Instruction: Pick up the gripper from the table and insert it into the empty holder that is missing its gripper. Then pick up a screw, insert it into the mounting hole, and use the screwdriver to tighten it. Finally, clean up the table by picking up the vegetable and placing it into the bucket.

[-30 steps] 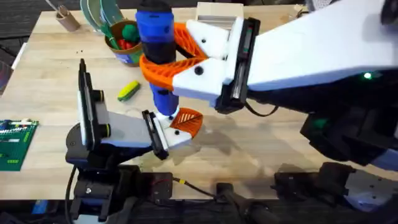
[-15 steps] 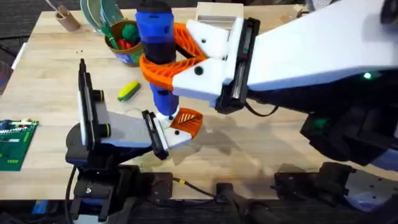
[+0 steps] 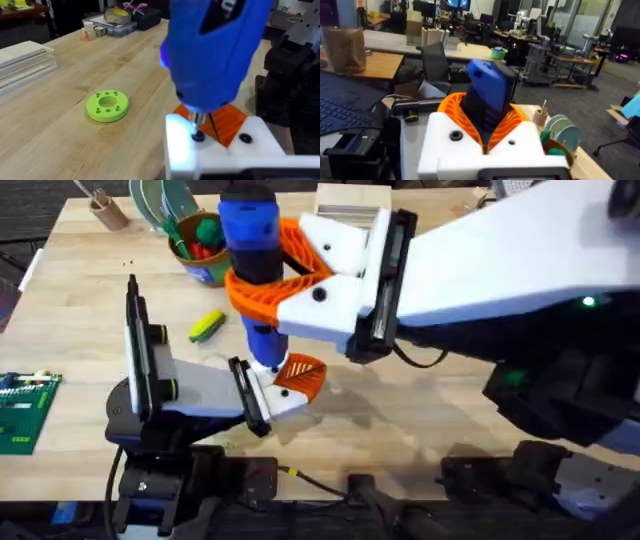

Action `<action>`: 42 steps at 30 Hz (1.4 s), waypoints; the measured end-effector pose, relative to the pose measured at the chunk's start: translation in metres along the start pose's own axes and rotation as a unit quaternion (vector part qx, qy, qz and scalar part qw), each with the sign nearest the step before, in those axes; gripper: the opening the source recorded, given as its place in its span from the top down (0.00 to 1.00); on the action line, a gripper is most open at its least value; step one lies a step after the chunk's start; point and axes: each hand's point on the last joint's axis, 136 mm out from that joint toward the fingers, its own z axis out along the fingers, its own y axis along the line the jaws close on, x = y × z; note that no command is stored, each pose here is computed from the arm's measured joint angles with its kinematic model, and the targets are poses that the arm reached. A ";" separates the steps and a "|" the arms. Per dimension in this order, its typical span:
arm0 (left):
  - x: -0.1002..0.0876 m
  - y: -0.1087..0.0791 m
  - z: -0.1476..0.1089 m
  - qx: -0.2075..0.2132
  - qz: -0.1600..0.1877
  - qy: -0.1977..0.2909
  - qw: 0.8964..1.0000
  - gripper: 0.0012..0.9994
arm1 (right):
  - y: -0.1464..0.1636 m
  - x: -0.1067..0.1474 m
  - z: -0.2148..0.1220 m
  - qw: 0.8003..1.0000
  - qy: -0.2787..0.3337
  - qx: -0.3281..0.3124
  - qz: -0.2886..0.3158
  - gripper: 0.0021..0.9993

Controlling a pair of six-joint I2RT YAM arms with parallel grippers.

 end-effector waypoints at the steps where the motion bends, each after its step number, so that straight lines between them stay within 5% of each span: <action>1: 0.000 0.000 0.000 0.000 0.000 0.000 1.000 1.00 | 0.000 0.002 0.000 1.000 0.004 0.000 0.002 0.97; 42: -0.004 -0.002 0.000 0.004 0.011 -0.005 1.000 1.00 | -0.007 0.000 -0.008 1.000 -0.006 0.002 -0.002 0.97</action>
